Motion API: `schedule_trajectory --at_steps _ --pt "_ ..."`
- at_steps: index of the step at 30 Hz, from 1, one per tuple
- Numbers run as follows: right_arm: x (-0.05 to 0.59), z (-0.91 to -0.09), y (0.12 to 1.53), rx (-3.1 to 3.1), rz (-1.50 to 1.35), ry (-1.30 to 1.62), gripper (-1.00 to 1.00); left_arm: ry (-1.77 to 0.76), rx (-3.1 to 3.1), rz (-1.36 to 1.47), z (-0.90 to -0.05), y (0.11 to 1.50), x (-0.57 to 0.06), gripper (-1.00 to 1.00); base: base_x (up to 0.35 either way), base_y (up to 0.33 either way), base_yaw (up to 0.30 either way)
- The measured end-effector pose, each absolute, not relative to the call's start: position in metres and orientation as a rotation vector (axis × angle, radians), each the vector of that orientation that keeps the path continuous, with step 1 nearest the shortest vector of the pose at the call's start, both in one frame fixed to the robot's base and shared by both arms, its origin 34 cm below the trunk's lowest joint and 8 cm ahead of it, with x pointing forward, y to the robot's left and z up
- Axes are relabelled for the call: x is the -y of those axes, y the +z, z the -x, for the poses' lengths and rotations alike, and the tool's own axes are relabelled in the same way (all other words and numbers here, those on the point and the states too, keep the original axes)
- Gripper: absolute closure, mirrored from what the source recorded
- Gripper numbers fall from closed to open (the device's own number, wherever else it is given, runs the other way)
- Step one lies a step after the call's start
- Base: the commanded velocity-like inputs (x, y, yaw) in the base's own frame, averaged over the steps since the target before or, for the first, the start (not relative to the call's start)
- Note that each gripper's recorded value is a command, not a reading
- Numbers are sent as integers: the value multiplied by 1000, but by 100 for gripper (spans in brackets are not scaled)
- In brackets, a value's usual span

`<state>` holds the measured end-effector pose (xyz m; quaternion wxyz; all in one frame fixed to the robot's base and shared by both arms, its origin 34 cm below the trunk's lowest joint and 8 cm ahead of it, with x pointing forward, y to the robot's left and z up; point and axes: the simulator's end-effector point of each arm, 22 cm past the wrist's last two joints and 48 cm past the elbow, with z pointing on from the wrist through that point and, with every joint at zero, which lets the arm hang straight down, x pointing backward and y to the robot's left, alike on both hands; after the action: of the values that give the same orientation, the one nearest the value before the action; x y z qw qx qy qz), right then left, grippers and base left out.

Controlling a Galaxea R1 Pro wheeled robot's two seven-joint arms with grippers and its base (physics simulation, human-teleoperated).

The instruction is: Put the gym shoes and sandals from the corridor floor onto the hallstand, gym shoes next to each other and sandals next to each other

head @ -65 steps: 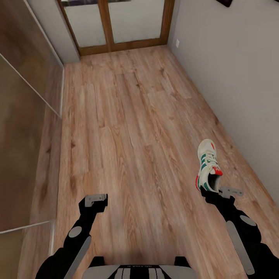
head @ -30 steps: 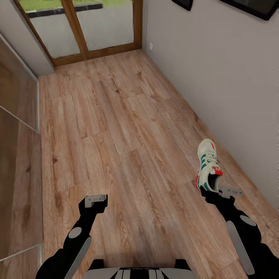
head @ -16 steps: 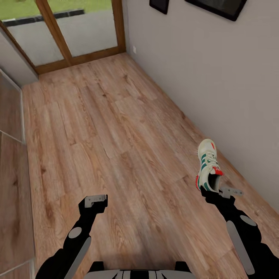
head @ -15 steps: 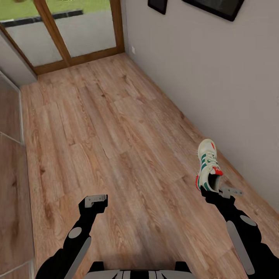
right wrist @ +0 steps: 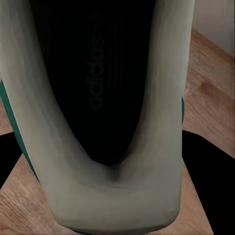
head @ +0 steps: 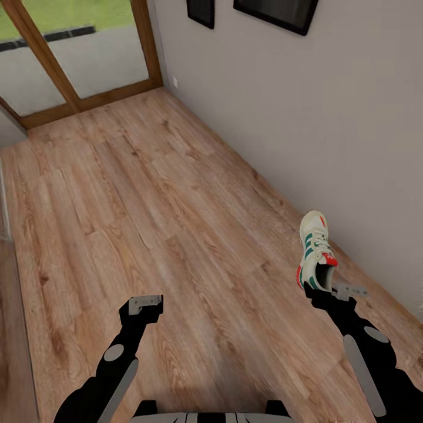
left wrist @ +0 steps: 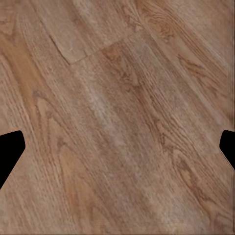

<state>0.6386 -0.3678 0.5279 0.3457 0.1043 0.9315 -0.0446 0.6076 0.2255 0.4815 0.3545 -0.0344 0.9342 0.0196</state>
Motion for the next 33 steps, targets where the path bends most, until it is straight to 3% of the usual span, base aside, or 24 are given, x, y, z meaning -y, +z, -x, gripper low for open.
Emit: schedule_trajectory --at_steps 33 --pt "367 -648 547 -2381 -270 -109 100 51 -2386 90 -611 498 -226 -100 0 0 -237"
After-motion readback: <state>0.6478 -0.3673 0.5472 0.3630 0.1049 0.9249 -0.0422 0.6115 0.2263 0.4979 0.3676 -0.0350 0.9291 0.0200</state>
